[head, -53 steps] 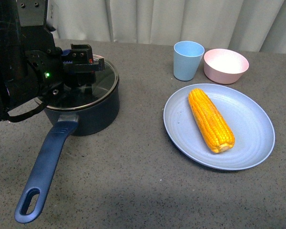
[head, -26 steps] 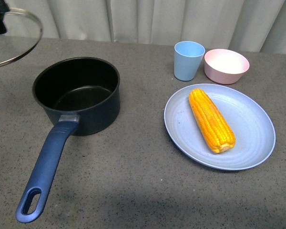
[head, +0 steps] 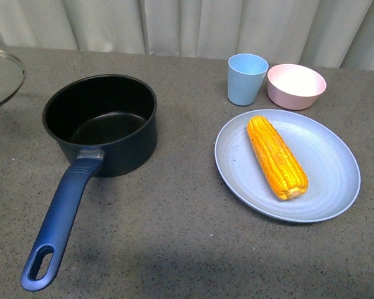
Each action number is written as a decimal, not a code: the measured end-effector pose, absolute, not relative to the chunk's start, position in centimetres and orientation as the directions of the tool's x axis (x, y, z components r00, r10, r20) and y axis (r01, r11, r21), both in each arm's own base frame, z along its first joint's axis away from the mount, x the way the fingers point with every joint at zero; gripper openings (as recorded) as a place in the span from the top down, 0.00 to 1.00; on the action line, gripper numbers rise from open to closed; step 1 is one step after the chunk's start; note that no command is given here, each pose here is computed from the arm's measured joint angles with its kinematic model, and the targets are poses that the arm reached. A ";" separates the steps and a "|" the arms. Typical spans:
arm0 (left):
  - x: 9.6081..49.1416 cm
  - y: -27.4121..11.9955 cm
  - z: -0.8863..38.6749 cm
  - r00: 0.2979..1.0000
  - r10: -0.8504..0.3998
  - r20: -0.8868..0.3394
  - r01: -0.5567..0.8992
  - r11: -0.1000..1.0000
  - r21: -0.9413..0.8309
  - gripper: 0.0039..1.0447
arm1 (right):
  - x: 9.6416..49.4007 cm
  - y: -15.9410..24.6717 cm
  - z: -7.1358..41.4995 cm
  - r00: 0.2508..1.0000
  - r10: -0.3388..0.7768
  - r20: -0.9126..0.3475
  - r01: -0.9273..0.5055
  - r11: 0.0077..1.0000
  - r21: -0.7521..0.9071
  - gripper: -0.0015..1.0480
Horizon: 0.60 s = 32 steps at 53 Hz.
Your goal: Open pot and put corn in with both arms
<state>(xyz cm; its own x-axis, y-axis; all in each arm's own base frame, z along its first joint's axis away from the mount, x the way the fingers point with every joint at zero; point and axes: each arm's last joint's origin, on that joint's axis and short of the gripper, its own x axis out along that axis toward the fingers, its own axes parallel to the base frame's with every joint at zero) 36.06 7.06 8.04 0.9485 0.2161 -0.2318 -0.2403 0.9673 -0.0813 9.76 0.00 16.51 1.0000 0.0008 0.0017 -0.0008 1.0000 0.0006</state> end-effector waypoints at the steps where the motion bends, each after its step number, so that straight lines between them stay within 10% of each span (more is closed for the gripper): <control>1: 36.1 7.1 7.9 0.947 0.220 -0.233 -0.244 0.966 -0.081 0.43 | 9.8 0.0 16.5 1.000 0.001 0.002 -0.001 1.000 0.001 0.09; 32: 36.6 7.2 2.5 0.913 0.198 -0.356 -0.253 0.961 -0.112 0.43 | 9.8 0.0 16.5 1.000 0.001 0.002 -0.001 1.000 0.001 0.09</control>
